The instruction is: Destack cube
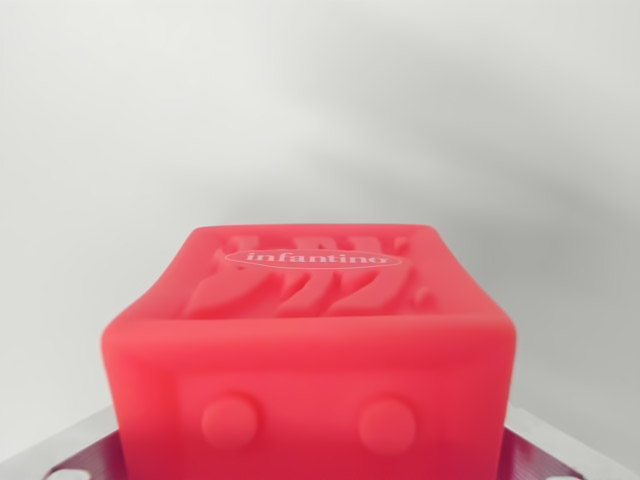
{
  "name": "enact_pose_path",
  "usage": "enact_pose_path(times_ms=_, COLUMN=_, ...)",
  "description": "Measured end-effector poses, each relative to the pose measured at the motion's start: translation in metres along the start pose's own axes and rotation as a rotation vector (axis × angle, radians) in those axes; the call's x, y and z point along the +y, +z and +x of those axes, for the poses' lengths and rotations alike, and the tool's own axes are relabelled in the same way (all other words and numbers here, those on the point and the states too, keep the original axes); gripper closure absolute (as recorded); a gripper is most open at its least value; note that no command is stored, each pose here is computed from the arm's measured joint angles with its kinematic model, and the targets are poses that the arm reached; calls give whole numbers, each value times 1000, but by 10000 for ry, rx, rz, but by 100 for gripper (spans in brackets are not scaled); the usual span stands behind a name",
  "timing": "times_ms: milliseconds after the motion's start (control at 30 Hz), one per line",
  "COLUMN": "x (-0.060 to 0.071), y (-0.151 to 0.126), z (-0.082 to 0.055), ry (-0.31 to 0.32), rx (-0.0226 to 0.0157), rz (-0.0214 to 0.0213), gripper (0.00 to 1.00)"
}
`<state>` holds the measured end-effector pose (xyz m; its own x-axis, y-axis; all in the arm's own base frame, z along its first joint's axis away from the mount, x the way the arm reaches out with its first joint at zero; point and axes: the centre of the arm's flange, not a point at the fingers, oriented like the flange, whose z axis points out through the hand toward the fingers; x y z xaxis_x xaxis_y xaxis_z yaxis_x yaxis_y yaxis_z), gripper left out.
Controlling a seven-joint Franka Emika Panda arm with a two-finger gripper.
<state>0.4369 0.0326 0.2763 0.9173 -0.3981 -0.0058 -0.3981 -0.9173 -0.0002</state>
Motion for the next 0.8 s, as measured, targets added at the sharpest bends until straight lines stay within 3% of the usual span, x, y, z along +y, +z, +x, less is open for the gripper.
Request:
enact_pose_path(times_ms=400, x=-3, y=5, z=23, ry=174, rx=0, rz=7, gripper=100)
enact_pose_path(times_ms=800, x=-6, y=10, z=46, ry=333, rx=34, rz=27, gripper=100)
